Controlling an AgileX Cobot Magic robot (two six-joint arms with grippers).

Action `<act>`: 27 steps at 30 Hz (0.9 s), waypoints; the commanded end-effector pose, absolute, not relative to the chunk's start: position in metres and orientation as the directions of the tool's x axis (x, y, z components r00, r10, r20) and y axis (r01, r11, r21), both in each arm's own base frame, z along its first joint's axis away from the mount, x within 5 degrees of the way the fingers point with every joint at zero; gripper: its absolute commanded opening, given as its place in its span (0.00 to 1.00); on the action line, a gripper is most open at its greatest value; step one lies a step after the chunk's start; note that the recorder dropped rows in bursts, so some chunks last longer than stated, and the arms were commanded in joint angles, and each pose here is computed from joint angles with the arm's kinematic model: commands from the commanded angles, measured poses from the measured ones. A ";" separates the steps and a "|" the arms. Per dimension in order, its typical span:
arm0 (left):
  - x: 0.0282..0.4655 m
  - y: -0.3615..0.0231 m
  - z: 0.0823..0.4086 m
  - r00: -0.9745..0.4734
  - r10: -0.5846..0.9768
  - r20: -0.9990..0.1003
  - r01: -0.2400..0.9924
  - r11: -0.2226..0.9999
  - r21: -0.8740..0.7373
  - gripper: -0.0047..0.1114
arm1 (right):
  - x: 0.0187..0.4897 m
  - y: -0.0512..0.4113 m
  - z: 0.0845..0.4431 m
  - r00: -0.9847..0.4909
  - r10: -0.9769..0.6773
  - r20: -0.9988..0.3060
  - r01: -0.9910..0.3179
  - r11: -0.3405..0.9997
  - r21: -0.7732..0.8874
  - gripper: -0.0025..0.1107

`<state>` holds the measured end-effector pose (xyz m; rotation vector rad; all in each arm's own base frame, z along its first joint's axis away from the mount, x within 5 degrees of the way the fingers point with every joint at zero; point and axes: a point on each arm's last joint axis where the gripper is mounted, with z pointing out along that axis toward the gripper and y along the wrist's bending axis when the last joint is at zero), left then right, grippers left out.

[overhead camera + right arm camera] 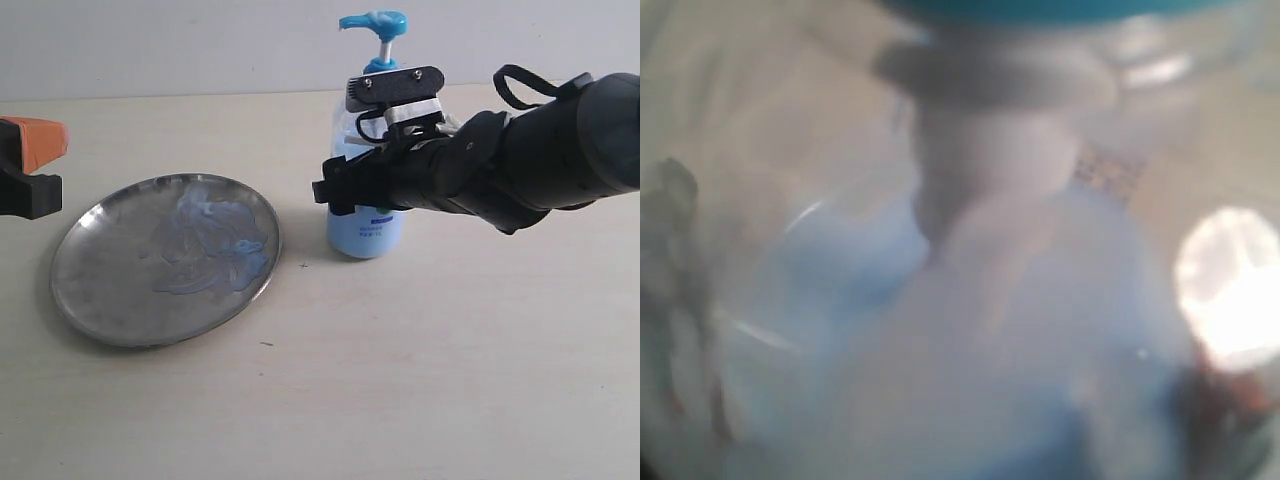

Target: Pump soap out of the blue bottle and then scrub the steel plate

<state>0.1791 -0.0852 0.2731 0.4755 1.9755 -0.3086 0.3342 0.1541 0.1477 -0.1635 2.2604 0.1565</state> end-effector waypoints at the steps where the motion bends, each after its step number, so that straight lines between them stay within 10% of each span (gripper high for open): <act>1: 0.179 -0.084 0.274 -0.384 0.176 -0.907 0.448 0.894 -0.017 0.04 | 0.337 0.152 0.157 -0.617 0.018 -0.786 -0.114 0.987 0.113 0.75; 27: 0.178 -0.085 0.273 -0.391 0.184 -0.902 0.457 0.889 -0.016 0.04 | 0.332 0.157 0.163 -0.580 -0.204 -0.789 -0.309 0.951 -0.019 0.68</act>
